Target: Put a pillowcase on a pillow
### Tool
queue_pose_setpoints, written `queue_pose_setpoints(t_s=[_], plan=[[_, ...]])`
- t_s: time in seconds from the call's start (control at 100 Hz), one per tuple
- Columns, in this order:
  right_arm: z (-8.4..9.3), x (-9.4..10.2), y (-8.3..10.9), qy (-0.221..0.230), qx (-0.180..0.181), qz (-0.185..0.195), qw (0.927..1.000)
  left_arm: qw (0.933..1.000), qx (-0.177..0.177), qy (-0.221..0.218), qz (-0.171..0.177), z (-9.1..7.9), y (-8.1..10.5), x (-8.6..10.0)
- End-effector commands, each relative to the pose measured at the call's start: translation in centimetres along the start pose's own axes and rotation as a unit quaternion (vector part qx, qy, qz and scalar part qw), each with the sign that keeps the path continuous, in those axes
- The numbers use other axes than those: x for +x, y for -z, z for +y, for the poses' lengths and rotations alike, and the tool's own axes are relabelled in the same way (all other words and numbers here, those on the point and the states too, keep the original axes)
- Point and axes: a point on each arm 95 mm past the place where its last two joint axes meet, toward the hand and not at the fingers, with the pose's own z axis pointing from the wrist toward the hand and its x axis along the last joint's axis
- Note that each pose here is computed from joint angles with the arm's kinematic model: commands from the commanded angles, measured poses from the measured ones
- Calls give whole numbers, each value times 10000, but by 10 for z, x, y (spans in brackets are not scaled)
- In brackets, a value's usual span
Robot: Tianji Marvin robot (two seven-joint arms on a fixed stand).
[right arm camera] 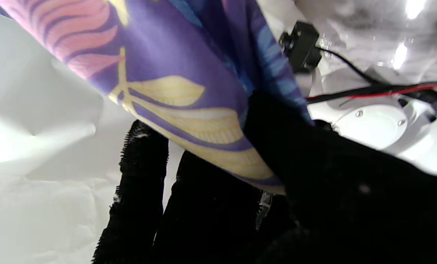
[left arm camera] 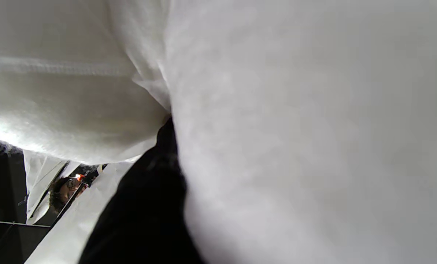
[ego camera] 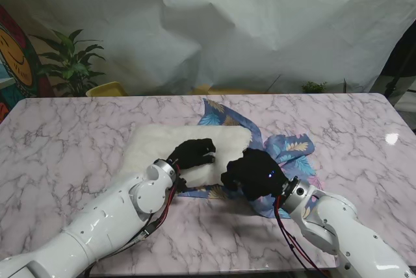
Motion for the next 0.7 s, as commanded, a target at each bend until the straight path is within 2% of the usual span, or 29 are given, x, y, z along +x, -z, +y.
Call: queue_pose_setpoints(t_s=[0.0,0.09,0.18,0.37,0.53,0.59,0.69], plan=[[0,2,-3,-54,-175,-9,9998,9999,-112,40,-3,7,-1,5],[-3,-2,-7,-121,-404,-96,9991,9998,-183,84,-18,9,0,7],[-8,-9,-12,-141,-462,-246,9985,9995,-274,122,75,12,2,11],[-20,-30,-21,273,-226,-587,9976,9976,-547,-49,425,17,12,18],[-24,-47,-21,852,421,-759,9926,9960,-668,-230,551,18,17,18],[-22,-52,-19,838,806,-792,9901,9958,-684,-271,549,18,17,17],[-10,-50,-15,593,1410,-809,9849,9960,-671,-289,508,18,16,16]])
